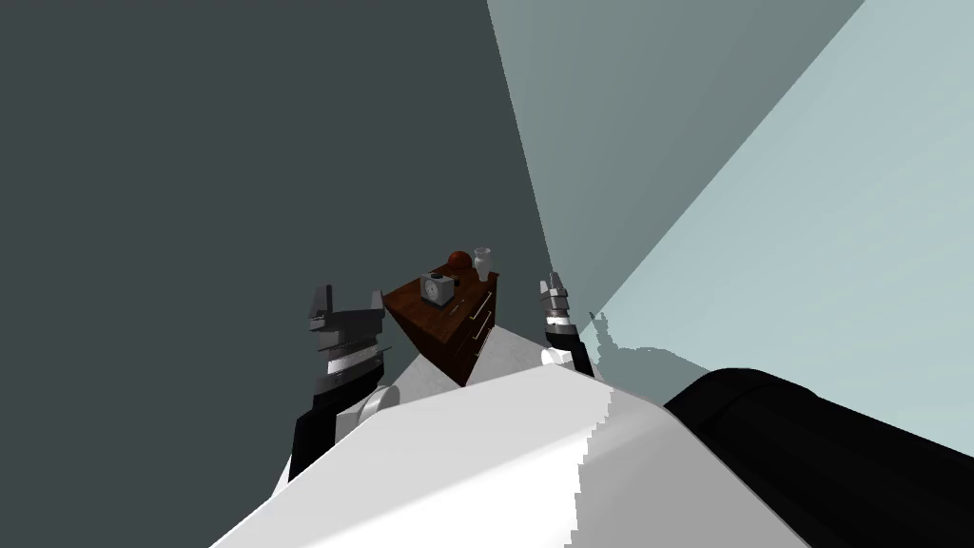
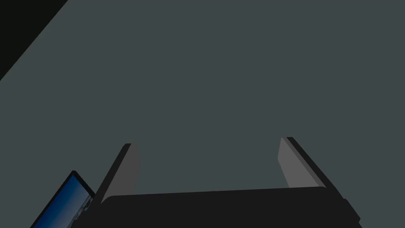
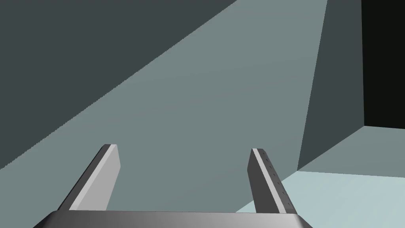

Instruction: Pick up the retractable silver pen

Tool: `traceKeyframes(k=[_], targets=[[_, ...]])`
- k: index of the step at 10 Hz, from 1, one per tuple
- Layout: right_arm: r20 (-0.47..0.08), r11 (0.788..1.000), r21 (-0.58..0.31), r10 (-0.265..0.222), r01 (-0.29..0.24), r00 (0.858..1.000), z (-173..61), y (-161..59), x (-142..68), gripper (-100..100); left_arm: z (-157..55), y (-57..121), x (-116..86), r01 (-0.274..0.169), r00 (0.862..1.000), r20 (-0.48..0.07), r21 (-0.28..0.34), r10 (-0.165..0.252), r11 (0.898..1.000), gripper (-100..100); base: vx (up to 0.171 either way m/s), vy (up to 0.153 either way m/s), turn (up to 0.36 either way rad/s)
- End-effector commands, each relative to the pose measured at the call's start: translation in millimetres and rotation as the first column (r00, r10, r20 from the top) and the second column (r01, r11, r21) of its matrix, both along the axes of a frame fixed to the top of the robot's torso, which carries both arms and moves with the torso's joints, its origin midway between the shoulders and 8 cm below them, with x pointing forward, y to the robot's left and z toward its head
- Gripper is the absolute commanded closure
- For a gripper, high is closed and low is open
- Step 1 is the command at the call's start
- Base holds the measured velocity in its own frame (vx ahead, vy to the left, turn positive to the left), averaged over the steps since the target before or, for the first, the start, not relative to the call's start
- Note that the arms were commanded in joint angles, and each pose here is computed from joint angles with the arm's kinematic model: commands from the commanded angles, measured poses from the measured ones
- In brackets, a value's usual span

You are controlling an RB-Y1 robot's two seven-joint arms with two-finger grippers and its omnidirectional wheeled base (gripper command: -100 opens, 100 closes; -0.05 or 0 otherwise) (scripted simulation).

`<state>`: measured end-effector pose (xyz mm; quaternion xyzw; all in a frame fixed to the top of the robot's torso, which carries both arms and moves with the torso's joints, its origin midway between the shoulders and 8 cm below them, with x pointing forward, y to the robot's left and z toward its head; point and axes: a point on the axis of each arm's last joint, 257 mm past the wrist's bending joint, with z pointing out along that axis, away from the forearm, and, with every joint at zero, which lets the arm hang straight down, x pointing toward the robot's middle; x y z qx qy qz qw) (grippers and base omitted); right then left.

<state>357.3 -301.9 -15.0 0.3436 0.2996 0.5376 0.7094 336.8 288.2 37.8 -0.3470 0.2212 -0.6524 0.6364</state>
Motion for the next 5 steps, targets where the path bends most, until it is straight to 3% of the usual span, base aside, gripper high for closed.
traceKeyframes(k=[1,5], targets=[[0.000,1.000,0.000,0.000,0.000,1.000,0,0,0,0,-2,-4.5,5,0.028,0.999,-0.017,0.012,-0.028,1.000,-100,-0.016,0.009,-0.016],[0.000,1.000,0.000,0.000,0.000,1.000,0,0,0,0,-15,-18.2,28,0.136,0.986,-0.098,0.002,-0.135,0.991,-100,-0.061,0.021,-0.037]])
